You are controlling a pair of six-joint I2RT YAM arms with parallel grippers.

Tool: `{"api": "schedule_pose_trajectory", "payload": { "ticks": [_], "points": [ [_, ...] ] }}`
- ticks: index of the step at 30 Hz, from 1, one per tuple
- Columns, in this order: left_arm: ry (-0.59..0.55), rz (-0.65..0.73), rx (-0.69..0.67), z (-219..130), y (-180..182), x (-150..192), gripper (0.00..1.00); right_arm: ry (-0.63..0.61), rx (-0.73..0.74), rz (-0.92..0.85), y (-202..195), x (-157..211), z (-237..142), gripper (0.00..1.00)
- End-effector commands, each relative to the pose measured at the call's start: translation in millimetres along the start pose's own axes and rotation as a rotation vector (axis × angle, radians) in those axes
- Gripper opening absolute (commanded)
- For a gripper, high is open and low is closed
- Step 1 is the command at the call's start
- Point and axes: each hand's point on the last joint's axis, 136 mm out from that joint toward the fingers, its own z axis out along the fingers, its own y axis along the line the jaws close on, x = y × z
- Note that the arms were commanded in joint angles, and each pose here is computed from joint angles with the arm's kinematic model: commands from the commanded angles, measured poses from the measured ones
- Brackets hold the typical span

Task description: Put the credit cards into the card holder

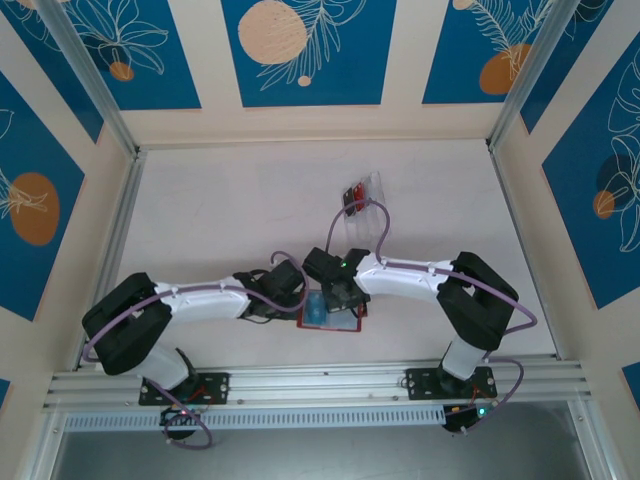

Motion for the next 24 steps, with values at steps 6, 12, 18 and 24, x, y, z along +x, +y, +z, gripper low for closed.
{"api": "schedule_pose_trajectory", "payload": {
  "ticks": [6, 12, 18, 24],
  "points": [
    [-0.022, 0.034, 0.224, 9.4, -59.5, -8.9, 0.11, 0.015, -0.199, 0.038, 17.7, -0.1, -17.3, 0.00],
    [-0.008, 0.036, 0.227, 14.8, -62.9, -4.6, 0.11, 0.027, -0.252, 0.044, 21.6, -1.2, -21.9, 0.03],
    [-0.009, 0.038, 0.225, 14.8, -63.9, -4.1, 0.11, 0.039, -0.216, 0.055, 16.8, 0.8, -17.0, 0.14],
    [-0.004, 0.037, 0.220, 16.1, -62.1, -2.3, 0.11, 0.049, -0.181, 0.060, 11.3, 3.2, -13.8, 0.18]
  ]
}}
